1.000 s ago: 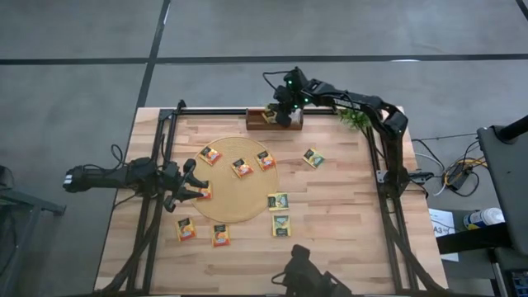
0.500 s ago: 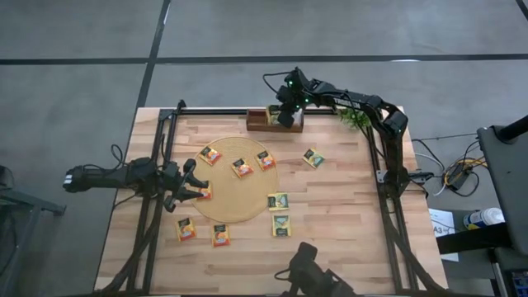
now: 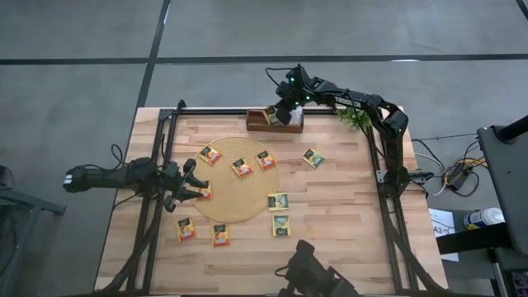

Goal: Pick & Place Tea
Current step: Put the yellow tea bag into the middle section of the wooden organizer

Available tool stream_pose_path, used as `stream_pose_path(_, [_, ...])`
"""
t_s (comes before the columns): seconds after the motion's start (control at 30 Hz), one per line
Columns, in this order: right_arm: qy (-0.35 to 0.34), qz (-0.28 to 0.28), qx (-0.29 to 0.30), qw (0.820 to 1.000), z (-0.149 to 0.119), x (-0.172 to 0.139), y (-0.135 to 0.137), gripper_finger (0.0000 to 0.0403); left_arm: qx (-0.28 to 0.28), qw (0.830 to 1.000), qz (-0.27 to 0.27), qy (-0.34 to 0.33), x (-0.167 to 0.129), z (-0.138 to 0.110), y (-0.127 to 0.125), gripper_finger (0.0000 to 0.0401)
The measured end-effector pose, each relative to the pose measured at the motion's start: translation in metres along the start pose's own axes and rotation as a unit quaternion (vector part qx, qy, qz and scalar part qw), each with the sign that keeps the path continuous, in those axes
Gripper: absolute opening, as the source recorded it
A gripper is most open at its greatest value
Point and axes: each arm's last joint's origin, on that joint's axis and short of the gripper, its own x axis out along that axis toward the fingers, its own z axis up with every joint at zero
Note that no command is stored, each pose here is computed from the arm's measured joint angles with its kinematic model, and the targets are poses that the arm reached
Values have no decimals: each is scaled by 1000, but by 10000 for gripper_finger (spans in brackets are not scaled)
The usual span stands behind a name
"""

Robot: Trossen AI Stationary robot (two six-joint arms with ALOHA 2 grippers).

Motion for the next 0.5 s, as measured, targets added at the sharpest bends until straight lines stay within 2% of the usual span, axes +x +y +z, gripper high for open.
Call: stream_pose_path(0.5, [32,21,60,998,-19,6,0,8,0,1000,0,0,0,0,0,138])
